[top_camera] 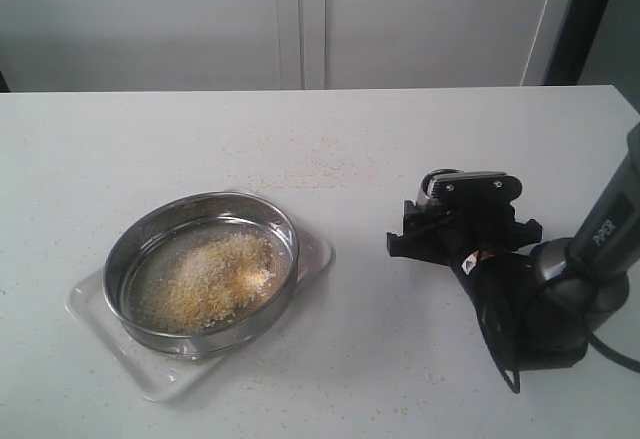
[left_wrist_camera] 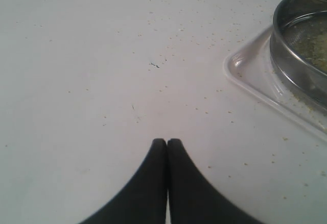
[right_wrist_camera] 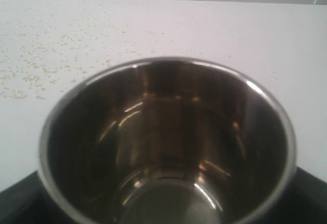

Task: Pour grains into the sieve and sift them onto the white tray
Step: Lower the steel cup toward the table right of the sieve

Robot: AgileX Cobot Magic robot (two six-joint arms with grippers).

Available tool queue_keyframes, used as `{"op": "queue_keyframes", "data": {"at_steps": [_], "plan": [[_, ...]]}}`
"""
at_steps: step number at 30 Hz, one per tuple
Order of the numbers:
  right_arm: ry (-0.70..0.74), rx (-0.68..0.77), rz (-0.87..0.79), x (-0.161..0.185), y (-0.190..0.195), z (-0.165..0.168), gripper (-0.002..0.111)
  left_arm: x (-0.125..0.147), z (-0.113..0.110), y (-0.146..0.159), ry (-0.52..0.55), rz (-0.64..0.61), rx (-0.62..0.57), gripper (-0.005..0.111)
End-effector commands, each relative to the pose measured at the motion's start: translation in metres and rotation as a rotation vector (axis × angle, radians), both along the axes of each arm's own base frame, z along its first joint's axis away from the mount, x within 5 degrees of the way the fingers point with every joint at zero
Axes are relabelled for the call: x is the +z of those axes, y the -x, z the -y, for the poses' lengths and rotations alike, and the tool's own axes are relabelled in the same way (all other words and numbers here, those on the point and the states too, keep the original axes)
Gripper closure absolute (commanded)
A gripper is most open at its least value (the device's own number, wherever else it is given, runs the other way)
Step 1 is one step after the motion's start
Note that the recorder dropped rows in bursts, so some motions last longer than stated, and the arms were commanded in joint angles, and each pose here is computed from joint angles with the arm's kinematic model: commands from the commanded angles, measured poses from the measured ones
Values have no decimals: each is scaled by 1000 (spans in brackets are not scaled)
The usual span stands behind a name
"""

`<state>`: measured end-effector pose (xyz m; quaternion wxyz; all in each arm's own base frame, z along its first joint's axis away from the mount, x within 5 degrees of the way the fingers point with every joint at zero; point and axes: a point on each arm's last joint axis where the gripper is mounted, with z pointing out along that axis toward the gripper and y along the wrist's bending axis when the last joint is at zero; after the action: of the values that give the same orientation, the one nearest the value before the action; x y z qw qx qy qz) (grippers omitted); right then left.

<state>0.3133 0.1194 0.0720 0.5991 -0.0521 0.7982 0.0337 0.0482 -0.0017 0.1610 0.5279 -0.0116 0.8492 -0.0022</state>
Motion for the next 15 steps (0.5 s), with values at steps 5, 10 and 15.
{"op": "queue_keyframes", "data": {"at_steps": [5,10,15], "plan": [[57,-11,18,-7,-14,-1,108,-5,1,1,9,-22,-9,107],[61,-17,20,-6,-19,-2,108,-5,1,1,9,-22,-9,107],[50,-27,19,-7,-27,-5,108,-5,1,1,9,-22,-9,107]]}}
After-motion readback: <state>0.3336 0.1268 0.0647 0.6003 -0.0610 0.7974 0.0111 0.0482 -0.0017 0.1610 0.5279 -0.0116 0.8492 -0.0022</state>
